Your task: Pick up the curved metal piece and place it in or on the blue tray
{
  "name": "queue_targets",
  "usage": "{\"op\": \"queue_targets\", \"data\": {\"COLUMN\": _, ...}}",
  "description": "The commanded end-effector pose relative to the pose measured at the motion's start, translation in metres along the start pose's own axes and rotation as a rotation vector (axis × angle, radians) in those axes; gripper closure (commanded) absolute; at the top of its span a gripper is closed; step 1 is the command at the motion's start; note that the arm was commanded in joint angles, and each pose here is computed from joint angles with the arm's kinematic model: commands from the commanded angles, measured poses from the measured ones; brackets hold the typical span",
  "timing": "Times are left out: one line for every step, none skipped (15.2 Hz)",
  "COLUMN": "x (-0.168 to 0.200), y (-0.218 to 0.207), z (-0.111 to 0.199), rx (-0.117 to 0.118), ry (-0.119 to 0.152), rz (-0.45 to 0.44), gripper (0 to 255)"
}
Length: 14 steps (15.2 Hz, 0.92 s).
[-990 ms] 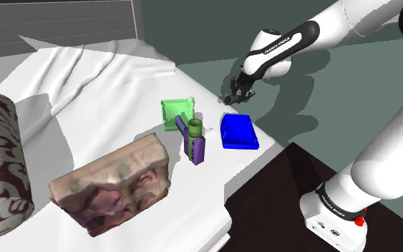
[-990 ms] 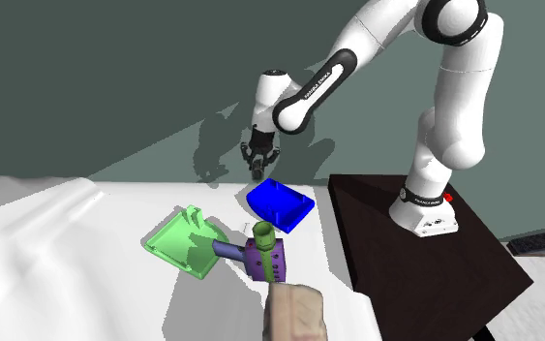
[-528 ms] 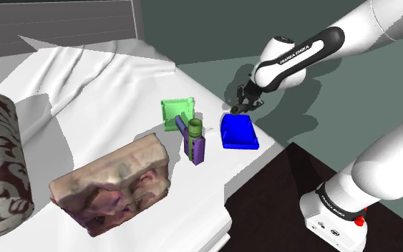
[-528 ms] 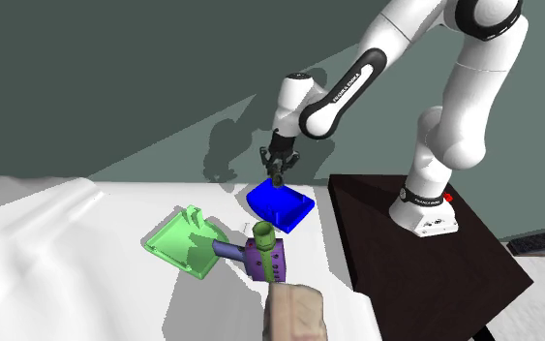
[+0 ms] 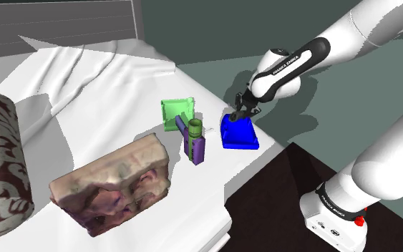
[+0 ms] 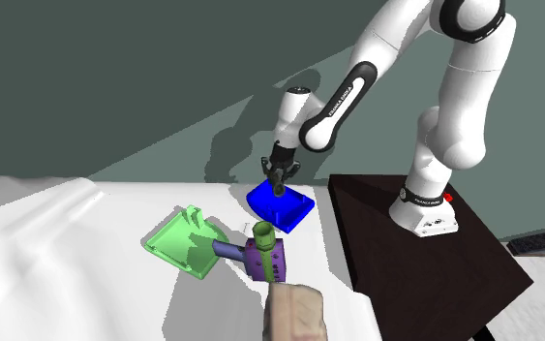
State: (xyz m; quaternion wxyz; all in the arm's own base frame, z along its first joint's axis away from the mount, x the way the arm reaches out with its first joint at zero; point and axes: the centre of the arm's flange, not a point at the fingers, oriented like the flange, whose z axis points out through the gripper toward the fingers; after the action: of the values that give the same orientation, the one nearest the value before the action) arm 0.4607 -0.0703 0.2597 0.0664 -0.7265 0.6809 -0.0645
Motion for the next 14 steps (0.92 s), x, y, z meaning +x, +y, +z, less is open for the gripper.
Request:
{"op": "queue_targets", "data": {"x": 0.001, "y": 0.002, "z": 0.012, "rx": 0.001, "ry": 0.0, "rz": 0.0, "gripper": 255}}
{"op": "queue_targets", "data": {"x": 0.001, "y": 0.003, "z": 0.017, "rx": 0.001, "ry": 0.0, "rz": 0.0, "gripper": 255}}
{"op": "queue_targets", "data": {"x": 0.001, "y": 0.004, "z": 0.022, "rx": 0.001, "ry": 0.0, "rz": 0.0, "gripper": 255}}
{"op": "queue_targets", "data": {"x": 0.001, "y": 0.005, "z": 0.027, "rx": 0.001, "ry": 0.0, "rz": 0.0, "gripper": 255}}
{"op": "queue_targets", "data": {"x": 0.001, "y": 0.006, "z": 0.031, "rx": 0.001, "ry": 0.0, "rz": 0.0, "gripper": 255}}
{"op": "queue_targets", "data": {"x": 0.001, "y": 0.006, "z": 0.031, "rx": 0.001, "ry": 0.0, "rz": 0.0, "gripper": 255}}
{"op": "queue_targets", "data": {"x": 0.001, "y": 0.006, "z": 0.031, "rx": 0.001, "ry": 0.0, "rz": 0.0, "gripper": 255}}
{"op": "queue_targets", "data": {"x": 0.001, "y": 0.006, "z": 0.031, "rx": 0.001, "ry": 0.0, "rz": 0.0, "gripper": 255}}
{"op": "queue_targets", "data": {"x": 0.001, "y": 0.006, "z": 0.031, "rx": 0.001, "ry": 0.0, "rz": 0.0, "gripper": 255}}
{"op": "queue_targets", "data": {"x": 0.001, "y": 0.006, "z": 0.031, "rx": 0.001, "ry": 0.0, "rz": 0.0, "gripper": 255}}
{"op": "queue_targets", "data": {"x": 0.001, "y": 0.006, "z": 0.031, "rx": 0.001, "ry": 0.0, "rz": 0.0, "gripper": 255}}
{"op": "queue_targets", "data": {"x": 0.001, "y": 0.006, "z": 0.031, "rx": 0.001, "ry": 0.0, "rz": 0.0, "gripper": 255}}
{"op": "queue_targets", "data": {"x": 0.001, "y": 0.006, "z": 0.031, "rx": 0.001, "ry": 0.0, "rz": 0.0, "gripper": 0}}
{"op": "queue_targets", "data": {"x": 0.001, "y": 0.006, "z": 0.031, "rx": 0.001, "ry": 0.0, "rz": 0.0, "gripper": 0}}
